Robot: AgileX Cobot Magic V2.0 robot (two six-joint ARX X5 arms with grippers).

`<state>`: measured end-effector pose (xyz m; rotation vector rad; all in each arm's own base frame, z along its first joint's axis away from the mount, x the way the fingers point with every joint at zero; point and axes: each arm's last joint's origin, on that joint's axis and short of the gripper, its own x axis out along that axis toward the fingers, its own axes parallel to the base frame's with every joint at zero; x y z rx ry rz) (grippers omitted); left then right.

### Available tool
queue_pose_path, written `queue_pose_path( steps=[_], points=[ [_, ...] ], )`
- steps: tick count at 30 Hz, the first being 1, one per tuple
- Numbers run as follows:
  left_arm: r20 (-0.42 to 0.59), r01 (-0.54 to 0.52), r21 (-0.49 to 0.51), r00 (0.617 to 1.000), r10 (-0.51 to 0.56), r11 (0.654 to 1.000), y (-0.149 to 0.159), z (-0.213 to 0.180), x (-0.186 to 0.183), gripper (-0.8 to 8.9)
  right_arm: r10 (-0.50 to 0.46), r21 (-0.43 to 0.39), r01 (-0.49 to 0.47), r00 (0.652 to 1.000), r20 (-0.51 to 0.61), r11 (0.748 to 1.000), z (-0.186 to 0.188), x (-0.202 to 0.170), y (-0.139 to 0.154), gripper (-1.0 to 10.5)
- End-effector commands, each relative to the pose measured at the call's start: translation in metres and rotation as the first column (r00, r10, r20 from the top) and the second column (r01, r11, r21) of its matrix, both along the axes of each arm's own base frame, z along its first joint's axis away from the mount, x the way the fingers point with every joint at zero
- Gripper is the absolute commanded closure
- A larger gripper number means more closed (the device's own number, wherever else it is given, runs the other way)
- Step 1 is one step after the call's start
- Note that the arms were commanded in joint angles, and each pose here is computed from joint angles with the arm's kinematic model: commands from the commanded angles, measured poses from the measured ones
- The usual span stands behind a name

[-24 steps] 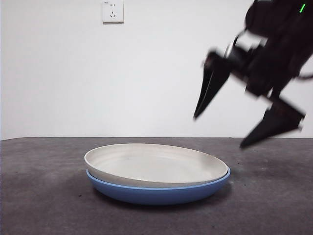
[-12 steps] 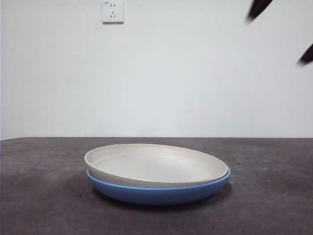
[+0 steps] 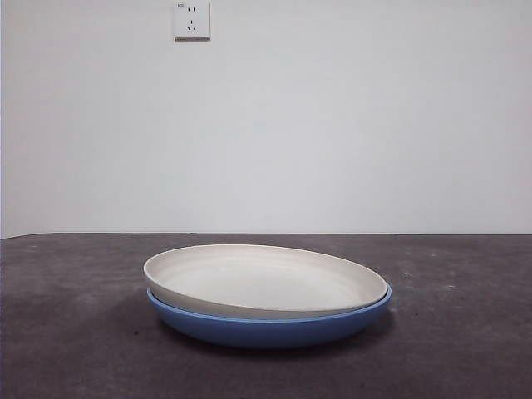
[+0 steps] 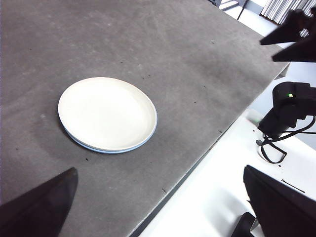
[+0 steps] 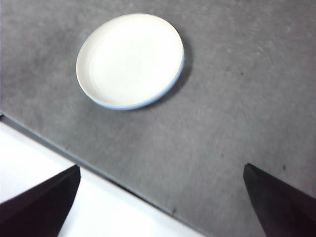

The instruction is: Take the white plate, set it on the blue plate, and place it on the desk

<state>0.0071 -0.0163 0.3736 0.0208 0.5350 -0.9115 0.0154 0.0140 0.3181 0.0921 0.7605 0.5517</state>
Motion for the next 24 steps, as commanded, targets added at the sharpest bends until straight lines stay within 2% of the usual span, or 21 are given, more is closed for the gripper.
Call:
queue_pose_path(
  steps=[1, 14, 15, 17, 18, 19, 20, 21, 24],
  points=[
    [0.012, 0.001, -0.01, 1.0, -0.001, 1.0, 0.0002, 0.0029, -0.0002, 1.58, 0.016, 0.0, -0.016, 0.999, 0.046, 1.0, 0.0047, -0.0101, -0.004, 3.9],
    [-0.003, 0.001, 0.002, 1.0, -0.001, 1.0, 0.0007, 0.0013, -0.0009, 1.77, 0.017, 0.015, -0.018, 0.997, 0.078, 1.0, 0.0059, -0.0174, -0.0068, 3.9],
    [-0.003, 0.001, 0.001, 1.0, -0.001, 1.0, 0.0006, 0.0013, -0.0008, 2.12, 0.017, 0.015, -0.018, 0.997, 0.078, 1.0, 0.0059, -0.0174, -0.0068, 3.9],
    [-0.002, 0.002, 0.001, 1.0, -0.002, 1.0, 0.0006, 0.0014, -0.0008, 3.94, 0.016, 0.015, -0.018, 0.997, 0.078, 1.0, 0.0059, -0.0174, -0.0068, 5.1],
    [-0.003, 0.001, 0.002, 1.0, -0.001, 1.0, 0.0006, 0.0013, -0.0008, 5.43, 0.017, 0.015, -0.018, 0.997, 0.078, 1.0, 0.0059, -0.0175, -0.0068, 6.5],
    [-0.002, 0.002, 0.002, 1.0, -0.002, 1.0, 0.0006, 0.0013, -0.0009, 7.37, 0.017, 0.015, -0.018, 0.997, 0.078, 1.0, 0.0059, -0.0174, -0.0068, 8.3],
    [0.001, 0.002, 0.001, 1.0, -0.002, 1.0, 0.0006, 0.0015, -0.0008, 8.11, 0.016, 0.014, -0.018, 0.997, 0.078, 1.0, 0.0059, -0.0174, -0.0068, 9.6],
    [0.007, 0.003, -0.002, 1.0, -0.003, 1.0, 0.0004, 0.0021, -0.0005, 7.83, 0.017, 0.015, -0.018, 0.997, 0.079, 1.0, 0.006, -0.0174, -0.0067, 9.2],
    [0.008, 0.002, -0.003, 1.0, -0.002, 1.0, 0.0004, 0.0022, -0.0005, 7.86, 0.016, 0.017, -0.018, 0.996, 0.085, 1.0, 0.0065, -0.0171, -0.0066, 9.2]
  ],
)
